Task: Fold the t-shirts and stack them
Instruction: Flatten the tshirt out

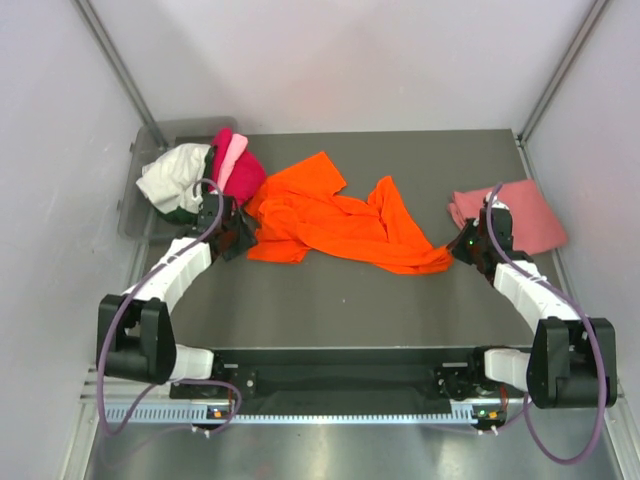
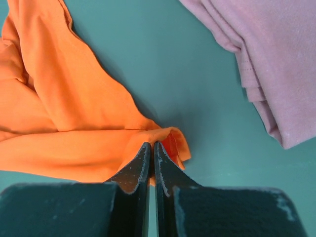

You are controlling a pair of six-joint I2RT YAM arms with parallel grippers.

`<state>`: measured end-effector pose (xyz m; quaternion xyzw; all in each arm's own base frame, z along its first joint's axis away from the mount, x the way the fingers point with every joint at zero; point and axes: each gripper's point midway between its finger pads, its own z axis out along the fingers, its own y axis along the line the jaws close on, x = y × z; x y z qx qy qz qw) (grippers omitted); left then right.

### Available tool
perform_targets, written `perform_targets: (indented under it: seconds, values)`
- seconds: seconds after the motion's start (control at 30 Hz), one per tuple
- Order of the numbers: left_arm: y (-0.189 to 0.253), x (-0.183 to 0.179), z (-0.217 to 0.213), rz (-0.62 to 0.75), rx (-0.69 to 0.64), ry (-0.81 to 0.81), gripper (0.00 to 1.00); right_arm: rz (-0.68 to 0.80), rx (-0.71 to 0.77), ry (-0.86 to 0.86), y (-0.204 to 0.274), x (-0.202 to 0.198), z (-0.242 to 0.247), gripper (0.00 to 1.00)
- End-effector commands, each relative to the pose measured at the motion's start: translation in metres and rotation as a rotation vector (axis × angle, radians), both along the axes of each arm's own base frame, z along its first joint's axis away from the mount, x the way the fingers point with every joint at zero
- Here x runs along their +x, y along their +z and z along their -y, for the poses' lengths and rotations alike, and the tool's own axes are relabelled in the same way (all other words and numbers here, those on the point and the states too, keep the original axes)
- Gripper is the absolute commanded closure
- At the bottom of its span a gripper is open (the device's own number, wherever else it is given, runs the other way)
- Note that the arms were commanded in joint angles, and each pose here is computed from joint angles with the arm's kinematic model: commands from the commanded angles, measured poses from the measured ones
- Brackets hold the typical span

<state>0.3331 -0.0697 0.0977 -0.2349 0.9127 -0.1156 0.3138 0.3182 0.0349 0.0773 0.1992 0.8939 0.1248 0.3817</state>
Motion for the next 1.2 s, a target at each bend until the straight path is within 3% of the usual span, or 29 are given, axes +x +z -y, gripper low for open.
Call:
perform_targets:
  seconds: [0.0, 0.2, 0.53, 0.6, 0.63, 0.77, 1.03, 1.17]
  values:
    - [-0.014, 0.003, -0.009, -0.011, 0.041, 0.032, 0.49, 0.078, 0.005, 0.012, 0.019, 0.016, -0.001, 1.0]
    - [-0.041, 0.014, -0.018, -0.061, 0.093, 0.076, 0.51, 0.066, -0.01, 0.01, 0.017, 0.013, 0.001, 1.0]
    - [-0.077, 0.021, -0.011, -0.139, 0.065, 0.085, 0.54, 0.068, -0.032, 0.0, 0.017, 0.011, 0.005, 1.0]
    - [-0.081, 0.02, -0.012, -0.152, 0.071, 0.089, 0.61, 0.065, -0.033, 0.001, 0.016, 0.01, 0.005, 1.0]
    - [-0.082, 0.019, -0.012, -0.158, 0.073, 0.089, 0.72, 0.062, -0.033, -0.001, 0.015, 0.01, 0.005, 1.0]
    - [-0.084, 0.017, -0.011, -0.162, 0.069, 0.084, 1.0, 0.067, -0.031, 0.003, 0.017, 0.011, 0.004, 1.0]
    - [-0.043, 0.017, -0.017, -0.068, 0.082, 0.09, 1.0, 0.076, -0.023, 0.003, 0.021, 0.015, 0.003, 1.0]
    - [-0.014, 0.02, -0.002, -0.015, 0.015, 0.026, 1.0, 0.092, 0.042, 0.033, 0.03, 0.027, -0.01, 1.0]
